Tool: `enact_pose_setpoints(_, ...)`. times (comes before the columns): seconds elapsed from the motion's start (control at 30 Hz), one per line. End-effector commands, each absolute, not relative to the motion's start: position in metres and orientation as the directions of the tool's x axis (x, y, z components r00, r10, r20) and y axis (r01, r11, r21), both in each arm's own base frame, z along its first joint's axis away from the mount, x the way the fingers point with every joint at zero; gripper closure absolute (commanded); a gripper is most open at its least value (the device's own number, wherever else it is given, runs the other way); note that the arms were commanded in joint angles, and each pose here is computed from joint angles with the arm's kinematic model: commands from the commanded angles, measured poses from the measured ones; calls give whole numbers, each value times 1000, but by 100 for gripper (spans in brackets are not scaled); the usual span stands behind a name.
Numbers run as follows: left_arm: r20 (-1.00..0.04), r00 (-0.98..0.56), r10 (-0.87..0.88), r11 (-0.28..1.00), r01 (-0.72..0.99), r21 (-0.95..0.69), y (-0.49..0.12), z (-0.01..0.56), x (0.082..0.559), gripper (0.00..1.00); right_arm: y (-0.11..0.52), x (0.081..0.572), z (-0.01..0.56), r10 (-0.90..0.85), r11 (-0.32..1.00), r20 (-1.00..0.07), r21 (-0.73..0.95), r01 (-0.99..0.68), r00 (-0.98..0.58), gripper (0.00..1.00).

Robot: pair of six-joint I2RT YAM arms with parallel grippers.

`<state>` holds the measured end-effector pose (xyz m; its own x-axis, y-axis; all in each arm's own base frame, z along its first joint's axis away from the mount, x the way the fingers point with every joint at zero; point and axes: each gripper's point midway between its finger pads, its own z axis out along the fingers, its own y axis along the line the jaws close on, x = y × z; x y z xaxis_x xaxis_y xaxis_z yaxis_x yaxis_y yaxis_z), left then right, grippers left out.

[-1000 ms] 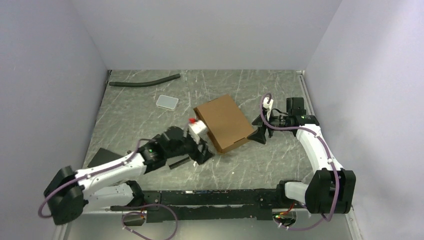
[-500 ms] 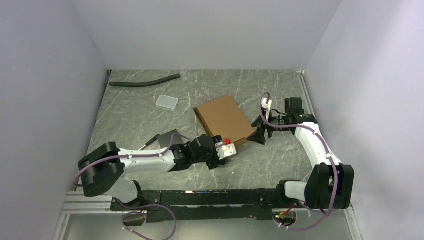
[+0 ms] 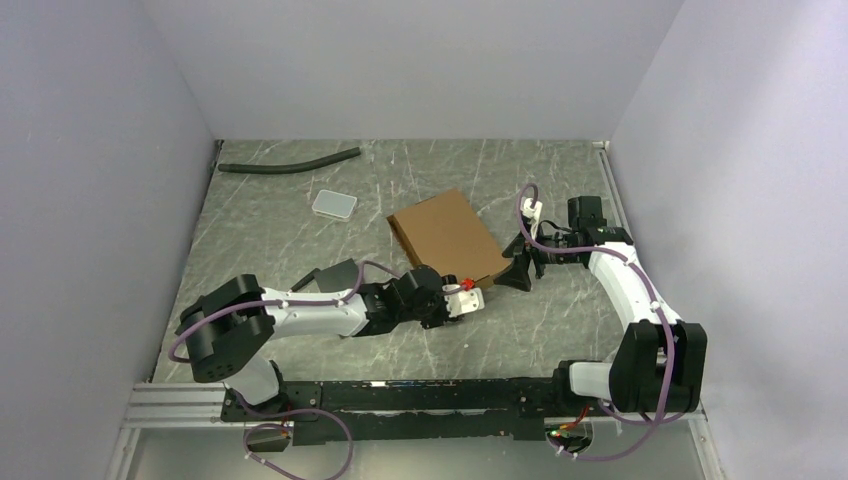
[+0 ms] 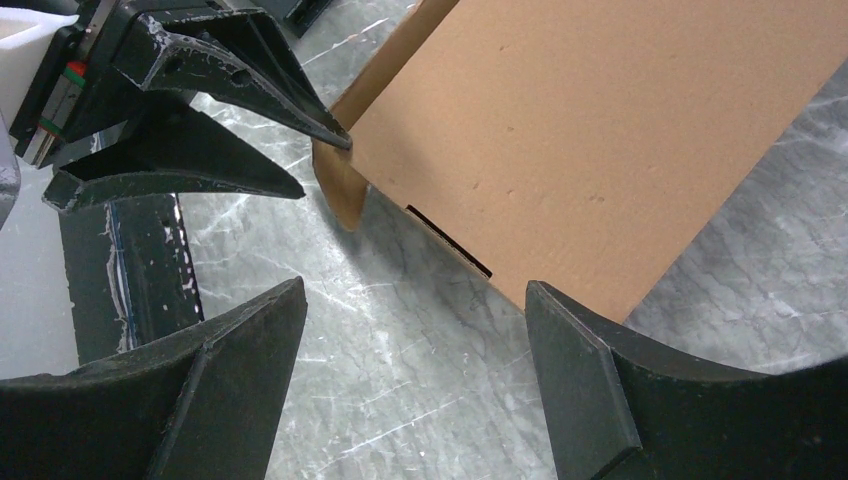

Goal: Fold the paper box

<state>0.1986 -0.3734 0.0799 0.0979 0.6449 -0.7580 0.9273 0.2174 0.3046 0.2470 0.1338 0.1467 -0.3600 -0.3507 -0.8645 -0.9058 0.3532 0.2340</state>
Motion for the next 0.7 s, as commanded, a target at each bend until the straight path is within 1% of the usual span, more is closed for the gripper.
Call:
enact_pose_setpoints(0.0,-763,127,634,211,921,328,-371,90,198,48,138,251,162,-333,317,-895,188,-929,-295,16)
enact_pose_setpoints(0.2,-738,128,662,206,916,344,-366,84,200,49,138,251,161,-333,318,-893,197,-927,-304,16)
enact_pose_setpoints(0.43,-771,146,620,210,916,343,-364,96,195,47,138,251,159,-333,312,-888,212,-926,-316,16)
enact_pose_setpoints(0.57,-788,155,597,221,912,347,-362,103,194,43,139,250,158,-334,309,-887,218,-926,-320,16)
enact_pose_setpoints(0.67,-783,160,601,216,911,351,-361,101,194,42,139,251,158,-331,308,-887,221,-925,-322,16)
